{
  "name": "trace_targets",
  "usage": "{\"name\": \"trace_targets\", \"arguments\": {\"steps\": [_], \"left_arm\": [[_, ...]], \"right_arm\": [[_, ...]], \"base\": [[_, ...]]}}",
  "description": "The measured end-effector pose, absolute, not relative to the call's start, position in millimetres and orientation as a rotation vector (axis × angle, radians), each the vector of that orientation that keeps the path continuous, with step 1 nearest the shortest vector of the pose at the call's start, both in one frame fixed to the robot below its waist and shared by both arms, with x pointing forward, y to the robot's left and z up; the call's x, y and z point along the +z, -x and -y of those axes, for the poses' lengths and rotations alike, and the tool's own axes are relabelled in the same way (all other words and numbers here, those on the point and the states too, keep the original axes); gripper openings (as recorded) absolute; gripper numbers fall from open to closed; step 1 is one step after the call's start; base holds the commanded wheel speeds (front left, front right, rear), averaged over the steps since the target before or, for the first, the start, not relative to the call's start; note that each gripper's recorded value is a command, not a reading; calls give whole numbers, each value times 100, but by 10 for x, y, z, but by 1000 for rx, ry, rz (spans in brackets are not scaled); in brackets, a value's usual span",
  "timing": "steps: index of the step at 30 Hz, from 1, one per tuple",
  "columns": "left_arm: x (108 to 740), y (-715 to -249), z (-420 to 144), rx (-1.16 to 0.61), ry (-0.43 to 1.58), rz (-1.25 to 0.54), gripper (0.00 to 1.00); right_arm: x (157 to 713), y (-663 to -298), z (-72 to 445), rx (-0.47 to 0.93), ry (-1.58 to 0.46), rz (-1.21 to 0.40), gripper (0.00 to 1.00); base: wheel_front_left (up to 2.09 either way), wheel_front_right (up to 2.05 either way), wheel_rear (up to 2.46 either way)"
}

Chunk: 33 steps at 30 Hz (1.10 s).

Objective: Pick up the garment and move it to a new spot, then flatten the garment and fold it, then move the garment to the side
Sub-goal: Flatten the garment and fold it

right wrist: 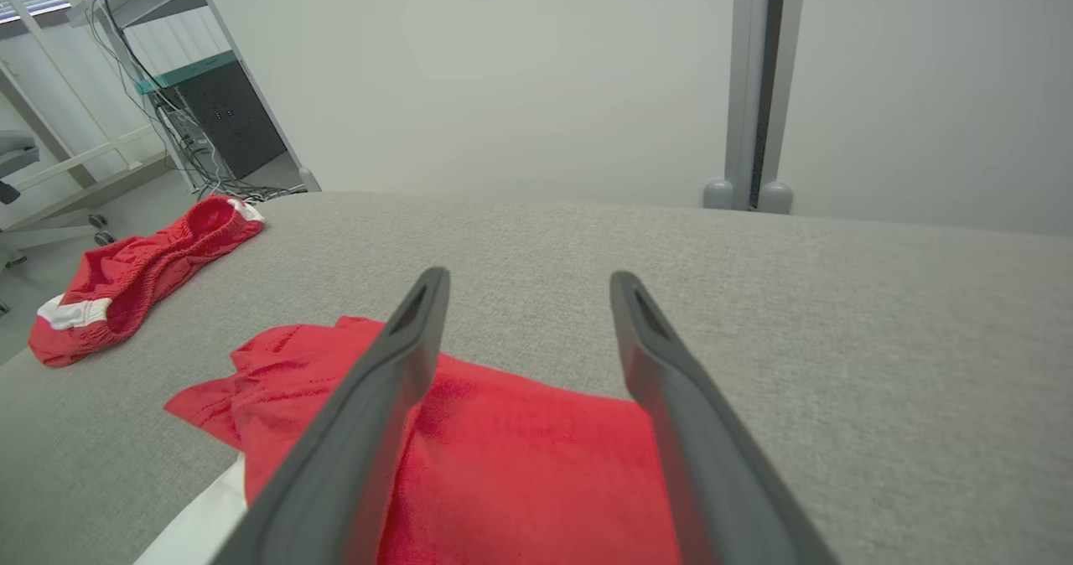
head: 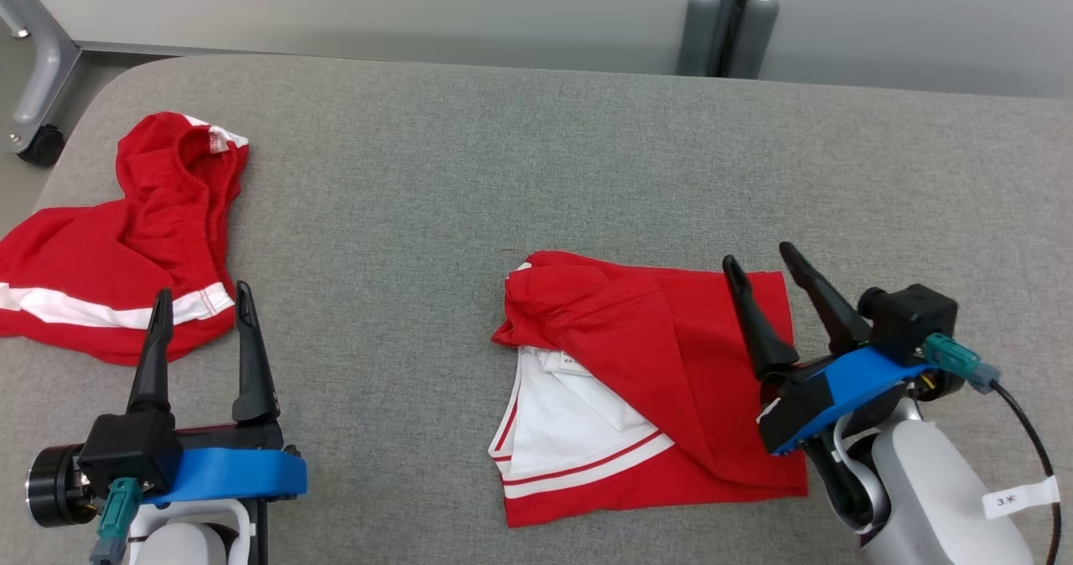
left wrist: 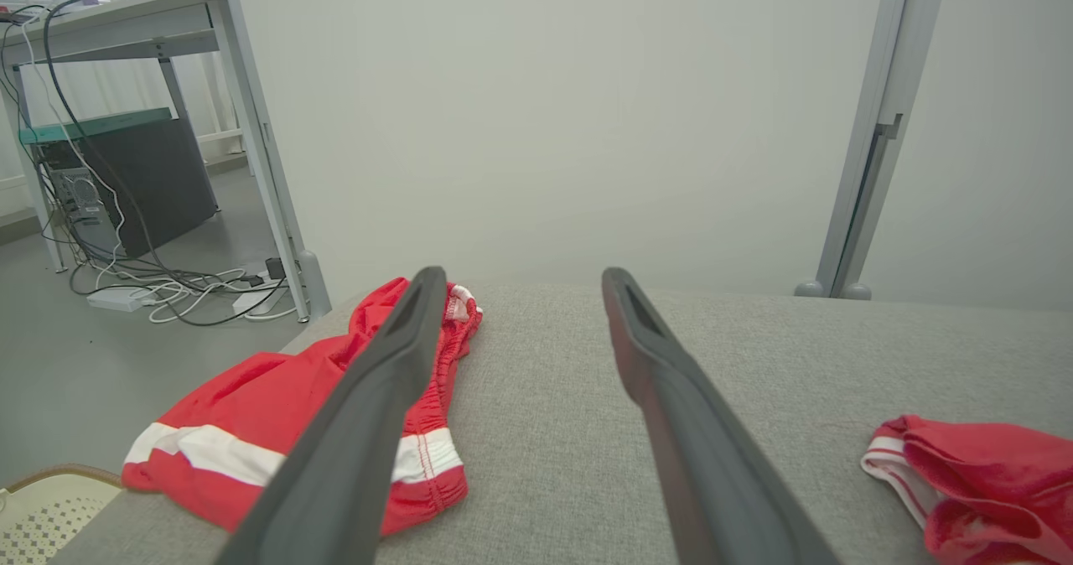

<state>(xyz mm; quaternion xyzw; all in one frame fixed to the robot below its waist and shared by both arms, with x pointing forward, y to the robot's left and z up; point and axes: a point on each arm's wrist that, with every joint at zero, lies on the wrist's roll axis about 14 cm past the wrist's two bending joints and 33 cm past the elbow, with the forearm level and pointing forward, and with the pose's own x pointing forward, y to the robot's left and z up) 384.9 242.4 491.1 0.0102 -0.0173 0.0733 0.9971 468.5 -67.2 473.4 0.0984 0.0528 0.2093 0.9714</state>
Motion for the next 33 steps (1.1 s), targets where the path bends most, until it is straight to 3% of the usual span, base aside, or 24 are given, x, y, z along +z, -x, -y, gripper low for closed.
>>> {"name": "trace_targets", "arguments": {"steps": [21, 22, 23, 24, 33], "left_arm": [[4872, -3720, -2598, 215, -6, 17, 100], [4872, -3718, -2598, 215, -6, 17, 100], [4873, -3718, -2598, 216, -6, 17, 100], [4873, -3719, -2597, 216, -5, 17, 100], [4906, -3701, -2574, 210, -3, 27, 100]], "right_arm": [[4131, -4640, 11, 633, -87, -425, 100], [4127, -4625, -19, 640, -96, -430, 83], [4117, -4610, -42, 646, -100, -436, 27], [4113, -4599, -61, 653, -101, -438, 0], [4431, -4581, -185, 701, -118, -281, 0]], "base": [[0, 0, 0], [0, 0, 0], [0, 0, 0], [0, 0, 0], [0, 0, 0]]}}
